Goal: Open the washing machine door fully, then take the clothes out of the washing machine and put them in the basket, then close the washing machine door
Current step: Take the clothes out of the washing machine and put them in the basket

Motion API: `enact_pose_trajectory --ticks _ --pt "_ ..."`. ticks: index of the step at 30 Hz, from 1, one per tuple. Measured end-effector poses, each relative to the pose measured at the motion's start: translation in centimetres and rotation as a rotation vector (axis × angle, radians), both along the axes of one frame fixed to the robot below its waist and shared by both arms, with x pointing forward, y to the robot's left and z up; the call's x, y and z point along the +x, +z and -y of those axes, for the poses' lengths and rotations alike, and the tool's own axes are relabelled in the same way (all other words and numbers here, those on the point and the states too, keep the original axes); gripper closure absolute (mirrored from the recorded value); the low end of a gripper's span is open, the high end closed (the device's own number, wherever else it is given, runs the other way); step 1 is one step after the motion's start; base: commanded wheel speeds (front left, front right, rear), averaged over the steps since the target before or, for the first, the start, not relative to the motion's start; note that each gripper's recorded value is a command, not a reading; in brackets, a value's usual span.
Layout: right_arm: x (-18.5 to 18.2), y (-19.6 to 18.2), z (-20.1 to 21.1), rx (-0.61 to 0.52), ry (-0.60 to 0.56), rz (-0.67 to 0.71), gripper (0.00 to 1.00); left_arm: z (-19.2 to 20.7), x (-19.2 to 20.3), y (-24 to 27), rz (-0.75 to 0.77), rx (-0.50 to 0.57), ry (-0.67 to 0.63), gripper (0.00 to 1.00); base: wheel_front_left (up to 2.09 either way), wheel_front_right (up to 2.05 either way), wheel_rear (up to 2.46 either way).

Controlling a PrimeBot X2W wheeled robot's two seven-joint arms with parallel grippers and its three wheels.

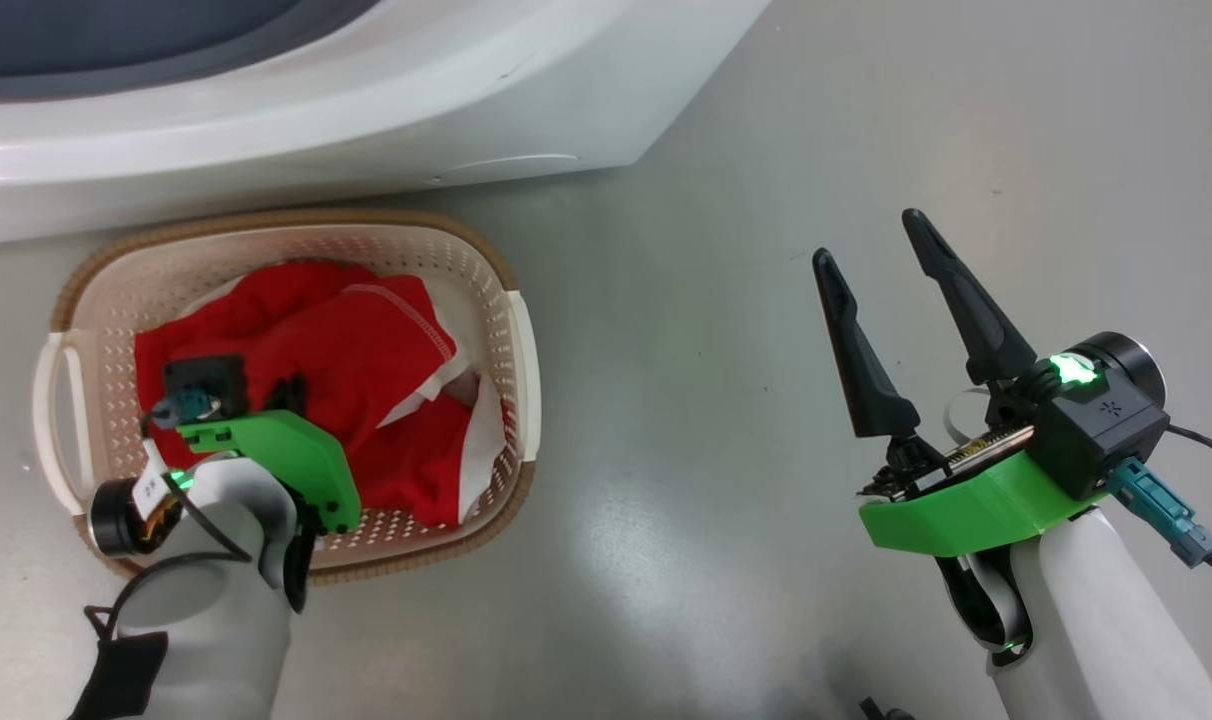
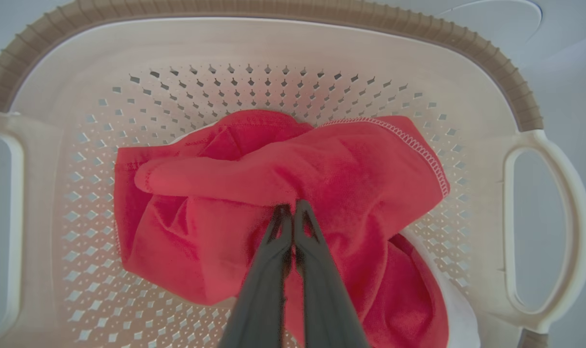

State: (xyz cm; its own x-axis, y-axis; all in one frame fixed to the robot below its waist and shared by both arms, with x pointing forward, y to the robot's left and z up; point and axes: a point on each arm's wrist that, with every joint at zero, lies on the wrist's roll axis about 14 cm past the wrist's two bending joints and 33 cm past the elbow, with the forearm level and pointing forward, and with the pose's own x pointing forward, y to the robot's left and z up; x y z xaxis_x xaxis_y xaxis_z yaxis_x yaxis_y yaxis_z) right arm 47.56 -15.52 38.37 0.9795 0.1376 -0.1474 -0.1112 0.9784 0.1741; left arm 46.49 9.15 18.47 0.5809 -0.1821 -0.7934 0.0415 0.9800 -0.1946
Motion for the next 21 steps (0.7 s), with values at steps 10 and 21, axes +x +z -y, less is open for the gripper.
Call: enact_pose_trajectory --ticks 10,21 --pt "0.3 1.5 -0.6 0.011 0.010 0.037 0.00 0.5 1.7 3.5 0.136 -0.025 0.010 0.00 0.00 0.00 0.00" --pt "0.1 5.2 -0.8 -0.005 0.016 0.117 0.00 -0.1 2.9 11.2 0.390 -0.105 0.085 0.00 0.00 0.00 0.00"
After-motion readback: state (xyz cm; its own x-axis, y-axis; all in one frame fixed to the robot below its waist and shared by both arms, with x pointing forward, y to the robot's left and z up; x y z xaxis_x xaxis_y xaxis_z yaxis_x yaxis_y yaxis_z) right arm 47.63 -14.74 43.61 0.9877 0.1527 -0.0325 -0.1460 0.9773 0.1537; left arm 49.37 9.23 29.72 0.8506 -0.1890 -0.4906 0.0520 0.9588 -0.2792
